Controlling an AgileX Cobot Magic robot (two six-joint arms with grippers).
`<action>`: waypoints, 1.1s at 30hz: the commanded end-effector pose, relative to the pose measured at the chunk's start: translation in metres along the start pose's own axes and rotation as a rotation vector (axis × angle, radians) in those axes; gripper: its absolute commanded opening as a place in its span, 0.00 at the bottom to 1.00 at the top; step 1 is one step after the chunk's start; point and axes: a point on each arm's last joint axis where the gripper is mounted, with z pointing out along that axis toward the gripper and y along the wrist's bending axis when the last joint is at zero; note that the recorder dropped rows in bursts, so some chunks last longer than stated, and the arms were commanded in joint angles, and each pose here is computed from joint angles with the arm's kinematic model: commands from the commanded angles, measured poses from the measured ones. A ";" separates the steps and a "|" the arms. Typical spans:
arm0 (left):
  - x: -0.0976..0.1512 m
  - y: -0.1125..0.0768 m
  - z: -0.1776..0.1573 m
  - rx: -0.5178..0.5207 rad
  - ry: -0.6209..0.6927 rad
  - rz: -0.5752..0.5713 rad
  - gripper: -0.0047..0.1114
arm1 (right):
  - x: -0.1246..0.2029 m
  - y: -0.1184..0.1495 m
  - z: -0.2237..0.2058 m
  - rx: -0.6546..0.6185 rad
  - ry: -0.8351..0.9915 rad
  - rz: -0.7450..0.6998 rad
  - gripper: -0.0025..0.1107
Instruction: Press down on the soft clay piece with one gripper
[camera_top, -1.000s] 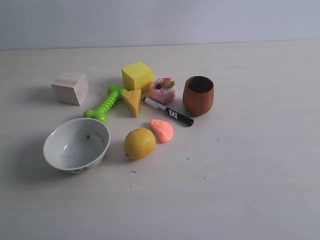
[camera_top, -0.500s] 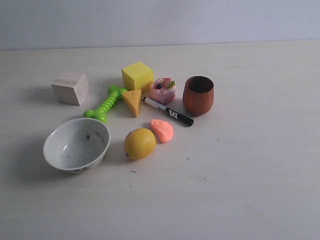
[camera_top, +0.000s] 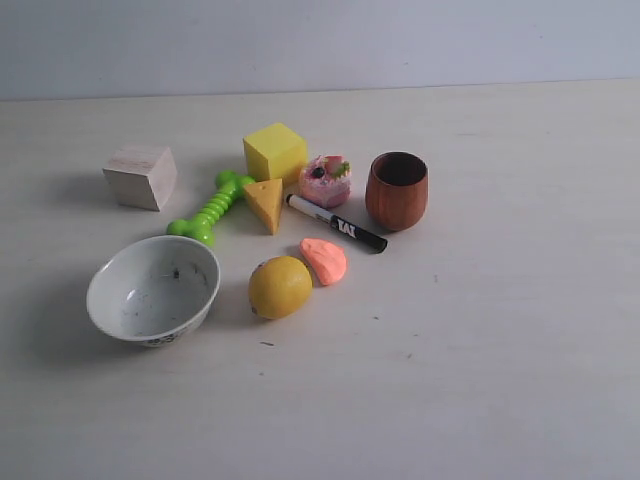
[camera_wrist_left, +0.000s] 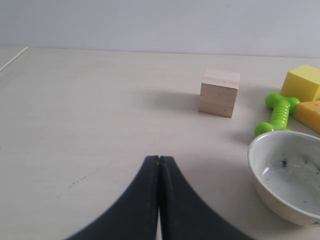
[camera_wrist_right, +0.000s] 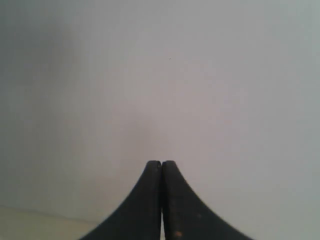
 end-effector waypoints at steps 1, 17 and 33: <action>-0.001 0.000 0.000 0.007 -0.015 0.003 0.04 | -0.024 0.000 0.031 -0.133 0.133 0.047 0.02; -0.001 0.000 0.000 0.007 -0.015 0.003 0.04 | 0.023 -0.030 0.076 -0.020 0.340 0.272 0.02; -0.001 0.000 0.000 0.007 -0.015 0.003 0.04 | 0.102 -0.062 0.114 0.150 0.661 0.389 0.02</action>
